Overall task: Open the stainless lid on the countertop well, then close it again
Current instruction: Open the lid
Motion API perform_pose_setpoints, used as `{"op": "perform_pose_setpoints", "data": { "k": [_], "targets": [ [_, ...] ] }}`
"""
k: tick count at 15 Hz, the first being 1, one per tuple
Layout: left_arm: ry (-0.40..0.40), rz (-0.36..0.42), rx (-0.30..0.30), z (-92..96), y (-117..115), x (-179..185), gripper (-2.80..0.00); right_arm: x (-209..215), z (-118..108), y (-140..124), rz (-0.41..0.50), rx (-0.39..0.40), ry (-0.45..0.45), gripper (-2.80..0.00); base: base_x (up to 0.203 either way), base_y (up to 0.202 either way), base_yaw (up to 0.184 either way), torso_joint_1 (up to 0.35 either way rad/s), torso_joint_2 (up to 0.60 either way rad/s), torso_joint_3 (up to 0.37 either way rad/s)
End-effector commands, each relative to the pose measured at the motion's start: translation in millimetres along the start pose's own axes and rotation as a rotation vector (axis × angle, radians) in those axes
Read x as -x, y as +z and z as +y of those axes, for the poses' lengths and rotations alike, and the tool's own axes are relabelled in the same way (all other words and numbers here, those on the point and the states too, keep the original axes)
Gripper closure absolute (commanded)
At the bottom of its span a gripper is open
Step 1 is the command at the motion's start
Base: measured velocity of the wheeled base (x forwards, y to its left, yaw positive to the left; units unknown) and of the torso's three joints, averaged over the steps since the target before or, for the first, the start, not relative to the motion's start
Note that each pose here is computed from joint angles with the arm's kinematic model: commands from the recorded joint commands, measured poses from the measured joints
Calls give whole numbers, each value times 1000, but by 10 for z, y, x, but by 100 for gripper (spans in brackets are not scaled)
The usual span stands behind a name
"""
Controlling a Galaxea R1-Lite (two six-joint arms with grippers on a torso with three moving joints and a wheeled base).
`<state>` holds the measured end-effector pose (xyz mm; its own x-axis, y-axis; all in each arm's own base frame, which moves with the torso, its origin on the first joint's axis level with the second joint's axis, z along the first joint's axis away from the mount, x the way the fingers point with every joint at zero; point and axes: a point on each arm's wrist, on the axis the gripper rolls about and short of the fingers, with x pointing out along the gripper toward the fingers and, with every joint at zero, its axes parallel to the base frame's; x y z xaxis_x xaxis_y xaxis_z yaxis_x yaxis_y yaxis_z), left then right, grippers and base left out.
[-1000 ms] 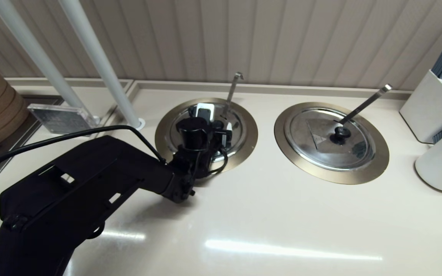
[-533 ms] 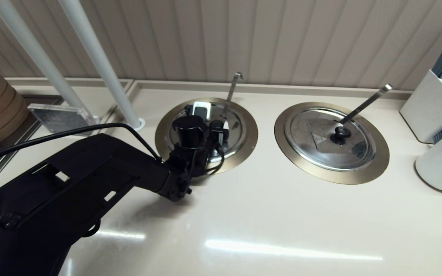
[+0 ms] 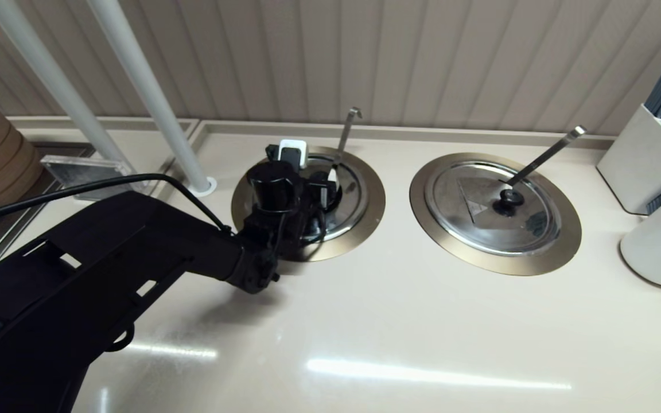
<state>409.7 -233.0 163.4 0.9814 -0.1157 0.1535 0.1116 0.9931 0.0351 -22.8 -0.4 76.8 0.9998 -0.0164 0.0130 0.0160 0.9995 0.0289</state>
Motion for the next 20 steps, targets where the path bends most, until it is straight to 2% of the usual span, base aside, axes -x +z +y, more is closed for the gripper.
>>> {"op": "perform_pose_setpoints", "data": {
  "k": [1, 13, 15, 16, 17, 20],
  "targets": [
    [9, -15, 7, 28, 60, 2, -280, -3, 0, -12, 4, 0, -1, 0, 0, 0, 0, 0, 0, 0],
    [91, -40, 10, 433, 226, -45, -280, -3, 0, -12, 4, 0, -1, 0, 0, 0, 0, 0, 0, 0],
    [95, -43, 6, 465, 194, -24, -280, -3, 0, -12, 4, 0, -1, 0, 0, 0, 0, 0, 0, 0],
    [96, -79, 10, 472, 212, -28, -280, -3, 0, -12, 4, 0, -1, 0, 0, 0, 0, 0, 0, 0],
    [103, -91, -17, 495, 196, -43, -280, -3, 0, -12, 4, 0, -1, 0, 0, 0, 0, 0, 0, 0],
    [108, -93, -20, 527, 194, -53, -280, -3, 0, -12, 4, 0, -1, 0, 0, 0, 0, 0, 0, 0]
  ]
}}
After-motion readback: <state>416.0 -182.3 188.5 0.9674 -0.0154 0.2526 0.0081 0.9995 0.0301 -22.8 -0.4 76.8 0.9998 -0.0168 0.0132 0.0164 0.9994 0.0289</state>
